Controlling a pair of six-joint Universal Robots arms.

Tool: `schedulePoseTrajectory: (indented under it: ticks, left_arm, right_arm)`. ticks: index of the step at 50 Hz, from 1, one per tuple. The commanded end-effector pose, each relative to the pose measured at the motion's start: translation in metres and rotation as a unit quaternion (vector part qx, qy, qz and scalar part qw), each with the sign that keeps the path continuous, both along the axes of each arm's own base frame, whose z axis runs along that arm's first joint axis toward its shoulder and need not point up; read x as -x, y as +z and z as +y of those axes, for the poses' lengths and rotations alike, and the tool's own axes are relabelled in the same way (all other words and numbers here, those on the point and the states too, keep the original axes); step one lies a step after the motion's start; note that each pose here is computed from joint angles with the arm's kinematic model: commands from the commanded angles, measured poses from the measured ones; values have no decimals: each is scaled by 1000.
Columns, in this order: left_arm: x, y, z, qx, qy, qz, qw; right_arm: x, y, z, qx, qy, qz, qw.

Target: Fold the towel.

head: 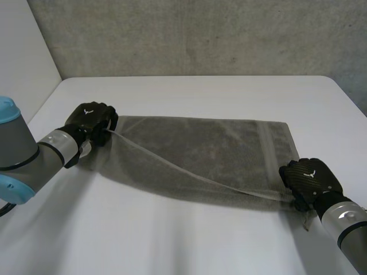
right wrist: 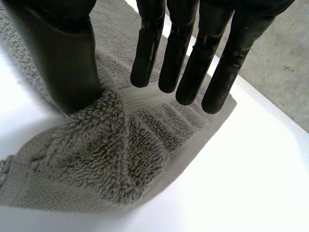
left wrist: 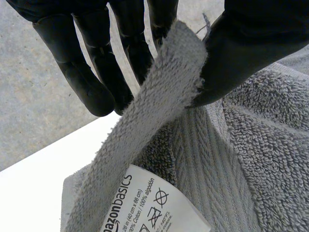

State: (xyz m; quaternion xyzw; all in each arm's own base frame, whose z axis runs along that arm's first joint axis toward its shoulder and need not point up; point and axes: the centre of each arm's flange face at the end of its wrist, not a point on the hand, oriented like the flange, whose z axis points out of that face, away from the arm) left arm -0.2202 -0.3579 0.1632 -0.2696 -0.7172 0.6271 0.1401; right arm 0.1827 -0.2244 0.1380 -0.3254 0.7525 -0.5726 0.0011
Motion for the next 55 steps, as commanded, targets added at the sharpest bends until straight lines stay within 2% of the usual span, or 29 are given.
schedulePoseTrajectory:
  ticks: [1,12,23,30,36,43,49,55]
  left_arm:
    - [0,0,1,0,0,0,1000]
    - [0,2,1,0,1,0,1000]
    - [-5,29,21,2,18,-3,1000]
    - [-14,58,61,12,21,-2,1000]
    - [-22,60,90,7,26,-7,1000]
    - [-45,66,131,20,50,-2,999]
    - [-60,76,134,38,54,6,998]
    - [-61,81,125,47,43,10,998]
  right_arm:
    - [0,-2,5,-14,3,2,1000]
    - [15,1,-4,-30,-7,1,1000]
    - [22,77,-5,60,-16,-9,998]
    - [22,92,7,35,23,-10,999]
    - [35,93,4,14,27,11,999]
    - [53,105,3,-27,31,31,999]
    - [54,131,-4,-2,56,35,998]
    - [55,130,-18,-9,66,27,997]
